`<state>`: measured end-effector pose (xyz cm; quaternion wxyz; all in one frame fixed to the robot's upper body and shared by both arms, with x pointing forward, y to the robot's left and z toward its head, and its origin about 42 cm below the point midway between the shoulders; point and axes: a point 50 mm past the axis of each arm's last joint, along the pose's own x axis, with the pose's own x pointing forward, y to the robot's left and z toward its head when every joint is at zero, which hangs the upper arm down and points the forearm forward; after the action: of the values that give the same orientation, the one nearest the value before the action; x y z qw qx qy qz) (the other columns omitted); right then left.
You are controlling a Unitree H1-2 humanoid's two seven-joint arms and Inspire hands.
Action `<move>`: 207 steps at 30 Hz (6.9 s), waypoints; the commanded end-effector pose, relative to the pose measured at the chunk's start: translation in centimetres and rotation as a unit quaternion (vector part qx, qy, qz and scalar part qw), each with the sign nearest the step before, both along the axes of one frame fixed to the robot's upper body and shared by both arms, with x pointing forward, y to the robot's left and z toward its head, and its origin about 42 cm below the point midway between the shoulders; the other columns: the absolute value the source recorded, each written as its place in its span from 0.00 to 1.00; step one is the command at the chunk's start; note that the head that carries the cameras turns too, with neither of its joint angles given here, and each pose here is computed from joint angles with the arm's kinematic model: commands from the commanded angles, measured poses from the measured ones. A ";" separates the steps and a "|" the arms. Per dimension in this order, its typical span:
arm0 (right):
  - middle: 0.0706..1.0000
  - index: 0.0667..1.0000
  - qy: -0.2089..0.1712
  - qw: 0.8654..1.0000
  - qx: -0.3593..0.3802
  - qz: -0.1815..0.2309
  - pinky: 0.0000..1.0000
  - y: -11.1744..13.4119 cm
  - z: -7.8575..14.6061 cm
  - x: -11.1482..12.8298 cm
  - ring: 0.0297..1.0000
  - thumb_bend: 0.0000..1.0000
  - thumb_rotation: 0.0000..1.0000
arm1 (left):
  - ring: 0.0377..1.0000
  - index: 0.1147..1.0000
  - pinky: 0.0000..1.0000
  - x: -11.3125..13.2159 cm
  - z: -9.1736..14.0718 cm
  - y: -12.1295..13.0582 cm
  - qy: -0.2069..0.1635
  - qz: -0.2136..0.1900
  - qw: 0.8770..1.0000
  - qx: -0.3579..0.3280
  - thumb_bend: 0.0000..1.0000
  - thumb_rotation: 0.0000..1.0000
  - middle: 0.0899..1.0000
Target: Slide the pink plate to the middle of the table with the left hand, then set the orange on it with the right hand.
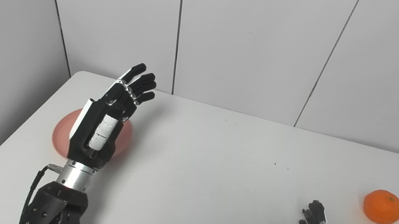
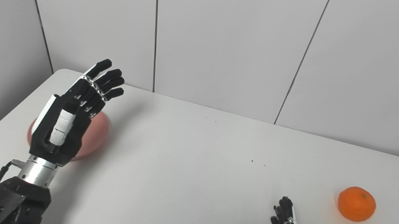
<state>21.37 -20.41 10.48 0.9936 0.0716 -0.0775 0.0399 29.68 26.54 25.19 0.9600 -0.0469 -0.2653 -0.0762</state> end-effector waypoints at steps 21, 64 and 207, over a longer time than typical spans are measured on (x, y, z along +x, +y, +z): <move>0.98 0.95 0.069 0.998 0.001 -0.011 1.00 0.2 -3.6 -1.3 0.99 0.86 1.00 | 0.87 0.87 0.80 6.3 2.5 12.4 -0.094 0.047 0.994 0.042 0.97 0.72 0.88; 1.00 0.96 0.097 0.995 0.018 -0.003 1.00 0.2 -3.5 -1.7 1.00 0.92 1.00 | 0.98 0.99 0.99 9.7 -2.1 20.5 0.063 0.130 0.989 0.043 0.98 0.73 0.99; 0.98 0.94 0.096 0.995 0.024 -0.001 0.96 1.2 -2.4 -2.0 0.99 0.90 1.00 | 1.00 0.99 1.00 11.2 -9.0 15.3 0.310 -0.005 0.946 -0.094 0.96 0.73 0.98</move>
<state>21.36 -19.63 10.44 0.9946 0.0867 -0.0436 0.0360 40.50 43.15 16.11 0.9880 -0.1512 0.0292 -0.0065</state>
